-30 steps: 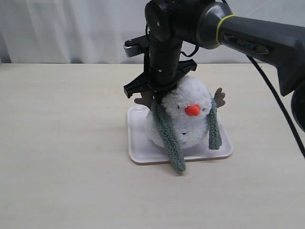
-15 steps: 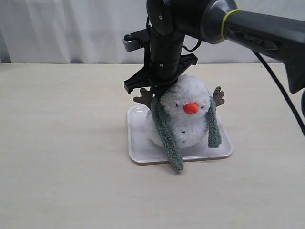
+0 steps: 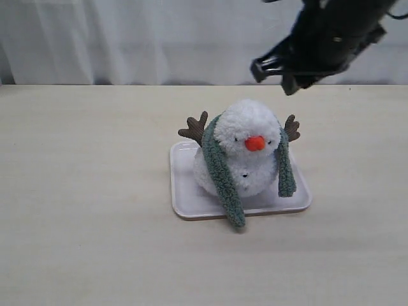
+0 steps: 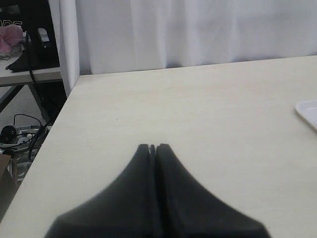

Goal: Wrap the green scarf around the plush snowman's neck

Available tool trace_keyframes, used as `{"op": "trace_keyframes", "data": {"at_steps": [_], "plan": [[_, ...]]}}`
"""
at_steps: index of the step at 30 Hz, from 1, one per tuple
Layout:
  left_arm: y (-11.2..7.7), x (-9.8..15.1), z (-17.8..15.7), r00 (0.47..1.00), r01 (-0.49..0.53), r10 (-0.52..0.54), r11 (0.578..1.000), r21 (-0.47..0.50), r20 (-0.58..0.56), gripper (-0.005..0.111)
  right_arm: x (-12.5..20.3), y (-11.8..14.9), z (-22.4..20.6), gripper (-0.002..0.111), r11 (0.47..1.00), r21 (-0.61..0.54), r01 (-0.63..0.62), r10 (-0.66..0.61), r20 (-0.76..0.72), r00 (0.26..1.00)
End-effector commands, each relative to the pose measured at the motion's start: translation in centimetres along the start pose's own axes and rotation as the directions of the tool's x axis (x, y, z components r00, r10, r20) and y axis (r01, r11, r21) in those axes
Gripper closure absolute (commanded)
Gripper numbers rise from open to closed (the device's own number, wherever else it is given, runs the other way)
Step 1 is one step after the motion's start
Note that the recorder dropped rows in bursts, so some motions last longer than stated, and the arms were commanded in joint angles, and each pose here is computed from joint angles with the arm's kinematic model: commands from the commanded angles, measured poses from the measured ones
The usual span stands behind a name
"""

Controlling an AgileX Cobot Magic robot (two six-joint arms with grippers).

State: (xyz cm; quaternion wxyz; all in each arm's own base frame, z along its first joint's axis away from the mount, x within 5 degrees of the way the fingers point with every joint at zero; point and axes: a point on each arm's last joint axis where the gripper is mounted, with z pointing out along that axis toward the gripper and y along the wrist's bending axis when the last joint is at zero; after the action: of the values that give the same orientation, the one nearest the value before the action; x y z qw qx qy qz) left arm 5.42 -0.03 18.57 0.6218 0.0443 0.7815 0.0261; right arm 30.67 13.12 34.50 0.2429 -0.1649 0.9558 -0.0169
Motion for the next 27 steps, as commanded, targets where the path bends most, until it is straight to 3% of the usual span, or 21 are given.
{"op": "trace_keyframes", "data": {"at_steps": [1, 3, 7, 12, 24, 27], "plan": [[-0.1, 0.0, 0.0, 1.0, -0.002, 0.002, 1.0, 0.009, 0.007, 0.107, 5.7, -3.1, 0.0, 0.056, 0.999, 0.004, -0.043, 0.042, 0.113, 0.993], [-0.1, 0.0, 0.0, 1.0, -0.002, 0.002, 1.0, 0.009, 0.007, 0.107, 8.6, -2.7, 2.2, 0.054, 0.999, -0.052, -0.009, 0.016, 0.14, 0.99], [-0.1, 0.0, 0.0, 1.0, -0.002, 0.002, 1.0, 0.009, 0.007, 0.107, 10.7, -1.4, 7.1, 0.054, 0.992, -0.128, 0.005, 0.023, 0.211, 0.977], [-0.1, 0.0, 0.0, 1.0, -0.002, 0.002, 1.0, 0.009, 0.007, 0.107, 10.7, -1.0, 10.8, 0.054, 0.992, -0.127, 0.014, 0.006, 0.149, 0.989], [-0.1, 0.0, 0.0, 1.0, -0.002, 0.002, 1.0, 0.009, 0.007, 0.107, 10.4, -0.7, 15.2, 0.054, 0.994, -0.106, 0.013, 0.005, 0.166, 0.986], [-0.1, 0.0, 0.0, 1.0, -0.002, 0.002, 1.0, 0.009, 0.007, 0.107, 10.8, -0.7, 16.0, 0.064, 0.994, -0.103, 0.044, -0.029, 0.142, 0.989]]}}
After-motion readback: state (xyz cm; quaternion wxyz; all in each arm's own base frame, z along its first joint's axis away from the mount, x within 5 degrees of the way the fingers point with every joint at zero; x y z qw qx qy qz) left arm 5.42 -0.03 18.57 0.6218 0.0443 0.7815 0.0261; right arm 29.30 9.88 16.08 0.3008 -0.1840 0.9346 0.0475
